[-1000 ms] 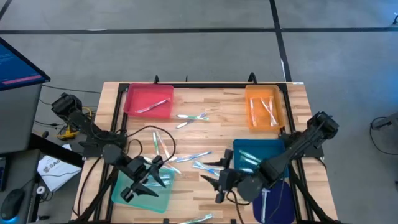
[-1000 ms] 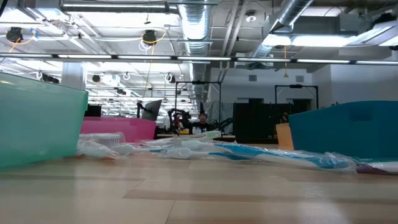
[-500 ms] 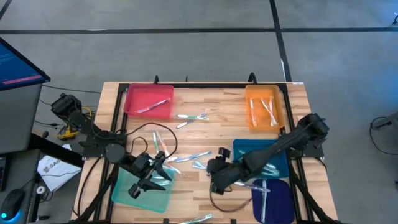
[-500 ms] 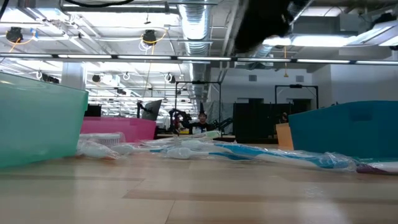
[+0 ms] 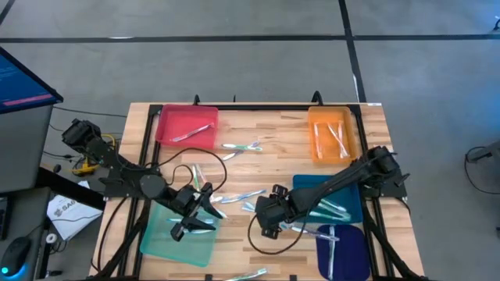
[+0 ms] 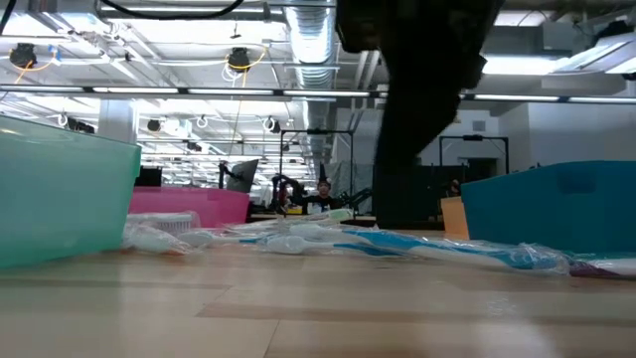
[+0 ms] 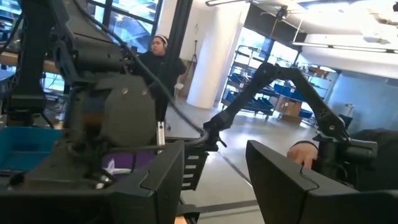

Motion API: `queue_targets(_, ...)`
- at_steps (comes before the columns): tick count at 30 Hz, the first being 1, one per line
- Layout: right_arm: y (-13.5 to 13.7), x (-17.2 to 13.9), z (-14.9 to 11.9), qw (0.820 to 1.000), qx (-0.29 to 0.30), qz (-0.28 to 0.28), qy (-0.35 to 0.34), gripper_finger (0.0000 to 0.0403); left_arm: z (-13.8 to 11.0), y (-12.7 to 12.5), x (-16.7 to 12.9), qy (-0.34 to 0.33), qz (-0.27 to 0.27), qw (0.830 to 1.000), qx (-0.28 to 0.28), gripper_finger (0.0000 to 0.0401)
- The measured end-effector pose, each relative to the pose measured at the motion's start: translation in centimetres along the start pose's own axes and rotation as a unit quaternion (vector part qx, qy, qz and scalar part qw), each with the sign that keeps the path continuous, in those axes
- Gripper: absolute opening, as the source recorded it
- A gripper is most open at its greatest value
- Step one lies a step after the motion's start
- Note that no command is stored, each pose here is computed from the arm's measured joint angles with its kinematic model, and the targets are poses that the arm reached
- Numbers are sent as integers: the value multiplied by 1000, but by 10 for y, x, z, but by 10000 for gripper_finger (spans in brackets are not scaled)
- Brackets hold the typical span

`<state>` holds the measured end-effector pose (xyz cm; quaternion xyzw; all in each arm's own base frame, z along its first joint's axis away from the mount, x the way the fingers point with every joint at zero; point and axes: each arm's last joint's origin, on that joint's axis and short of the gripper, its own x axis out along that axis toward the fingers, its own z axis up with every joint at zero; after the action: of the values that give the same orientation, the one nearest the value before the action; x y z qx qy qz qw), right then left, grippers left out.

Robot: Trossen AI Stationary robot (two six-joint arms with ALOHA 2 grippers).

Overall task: Pick & Place Toothbrushes
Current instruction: Put the blue toothbrush into the green bin

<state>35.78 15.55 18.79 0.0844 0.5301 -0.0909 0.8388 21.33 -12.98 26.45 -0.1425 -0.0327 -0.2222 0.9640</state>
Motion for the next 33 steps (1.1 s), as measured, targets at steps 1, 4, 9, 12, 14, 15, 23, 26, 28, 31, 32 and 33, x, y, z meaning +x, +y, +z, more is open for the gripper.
queue_targets(1,1,2,0,1000,1,2,-1,214,0,0,0,1,0,1000,-1,167)
queue_targets(4,1,10,-6,1000,-5,-13,23,217,0,0,0,2,0,1000,-1,167)
queue_targets(9,0,14,-6,999,3,-7,32,219,0,0,0,2,0,1000,-10,167)
queue_targets(12,1,14,-6,999,2,-8,32,219,0,0,0,1,0,1000,-10,167)
queue_targets(14,1,14,-6,999,2,-7,31,219,0,0,0,1,0,1000,-10,167)
queue_targets(15,1,14,-7,999,2,-6,31,219,0,0,0,1,0,1000,-10,167)
queue_targets(23,3,39,-12,998,1,0,65,219,0,0,0,-1,0,1000,-10,167)
queue_targets(26,0,45,-13,997,10,-4,74,219,0,0,0,-2,0,1000,-10,167)
queue_targets(28,-2,45,-13,997,17,-11,79,218,1,1,0,-4,1,1000,-9,167)
queue_targets(31,-5,46,-12,997,22,-13,77,216,1,1,0,-3,-1,1000,-9,167)
queue_targets(32,-6,47,-12,997,22,-12,77,215,1,1,0,-3,-2,1000,-9,167)
queue_targets(33,-6,48,-13,997,22,-13,78,214,1,1,0,-3,-2,1000,-9,167)
